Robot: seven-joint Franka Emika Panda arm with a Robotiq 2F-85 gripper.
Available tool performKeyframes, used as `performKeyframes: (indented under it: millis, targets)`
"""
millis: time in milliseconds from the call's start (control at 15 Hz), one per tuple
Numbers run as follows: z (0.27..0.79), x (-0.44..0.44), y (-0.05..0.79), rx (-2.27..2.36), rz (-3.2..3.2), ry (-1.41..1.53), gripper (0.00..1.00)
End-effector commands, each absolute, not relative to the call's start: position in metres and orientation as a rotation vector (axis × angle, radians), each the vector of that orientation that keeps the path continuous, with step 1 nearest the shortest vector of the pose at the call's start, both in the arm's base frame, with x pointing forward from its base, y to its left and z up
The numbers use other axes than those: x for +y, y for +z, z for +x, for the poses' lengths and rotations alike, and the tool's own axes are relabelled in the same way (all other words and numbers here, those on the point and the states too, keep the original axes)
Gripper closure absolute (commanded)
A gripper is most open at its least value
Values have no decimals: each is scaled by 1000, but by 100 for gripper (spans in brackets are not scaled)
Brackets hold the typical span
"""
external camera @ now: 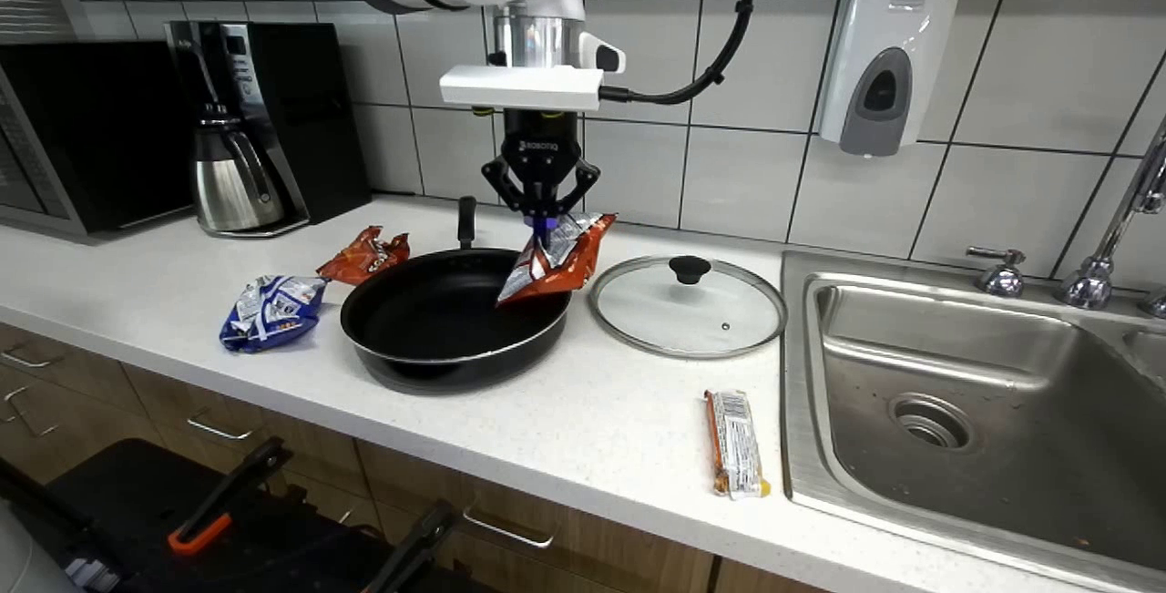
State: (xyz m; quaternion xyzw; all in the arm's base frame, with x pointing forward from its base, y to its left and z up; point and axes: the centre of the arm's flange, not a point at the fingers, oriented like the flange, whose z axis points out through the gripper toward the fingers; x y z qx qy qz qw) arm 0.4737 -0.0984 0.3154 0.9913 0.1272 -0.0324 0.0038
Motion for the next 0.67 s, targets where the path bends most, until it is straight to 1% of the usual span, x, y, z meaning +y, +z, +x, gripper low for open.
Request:
performKeyframes:
  millis: [0, 600]
  targets:
    - [481, -72, 317, 457, 3115, -127, 100]
    - [476, -56, 280, 481, 3150, -245, 100]
